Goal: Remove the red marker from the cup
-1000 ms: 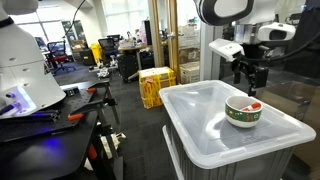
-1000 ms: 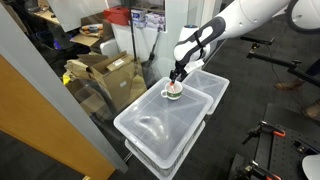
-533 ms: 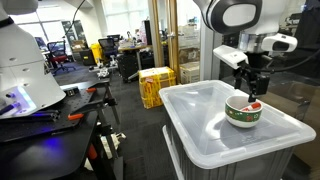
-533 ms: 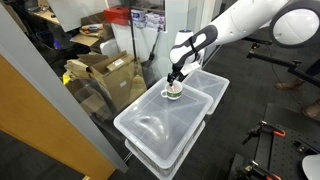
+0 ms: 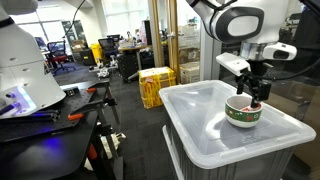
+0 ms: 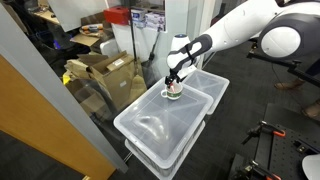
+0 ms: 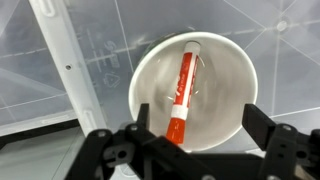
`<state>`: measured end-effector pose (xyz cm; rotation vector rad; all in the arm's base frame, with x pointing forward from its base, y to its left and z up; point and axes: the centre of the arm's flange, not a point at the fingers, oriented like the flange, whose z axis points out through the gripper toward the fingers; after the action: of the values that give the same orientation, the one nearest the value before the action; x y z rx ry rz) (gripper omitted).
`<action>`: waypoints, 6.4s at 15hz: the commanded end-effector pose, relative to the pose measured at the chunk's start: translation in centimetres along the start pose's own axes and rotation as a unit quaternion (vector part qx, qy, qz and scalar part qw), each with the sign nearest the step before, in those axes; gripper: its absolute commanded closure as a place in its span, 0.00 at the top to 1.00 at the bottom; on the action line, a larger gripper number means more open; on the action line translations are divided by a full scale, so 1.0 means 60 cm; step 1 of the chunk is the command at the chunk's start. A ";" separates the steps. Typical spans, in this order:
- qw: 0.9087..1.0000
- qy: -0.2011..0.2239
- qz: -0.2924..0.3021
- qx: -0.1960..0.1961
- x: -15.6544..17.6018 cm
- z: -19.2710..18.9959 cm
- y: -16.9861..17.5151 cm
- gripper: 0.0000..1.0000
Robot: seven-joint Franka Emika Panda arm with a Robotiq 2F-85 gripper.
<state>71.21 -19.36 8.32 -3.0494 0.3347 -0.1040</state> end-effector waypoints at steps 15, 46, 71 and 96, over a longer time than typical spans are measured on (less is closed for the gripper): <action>0.999 -0.017 0.024 -0.026 0.062 0.044 -0.009 0.60; 0.986 0.100 0.020 -0.134 -0.104 -0.077 -0.112 0.05; 0.965 0.144 -0.166 -0.145 -0.175 -0.167 -0.232 0.05; 0.908 -0.148 -0.379 -0.102 -0.073 -0.049 -0.380 0.05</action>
<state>68.67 3.39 13.37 -3.1468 -0.8506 0.3126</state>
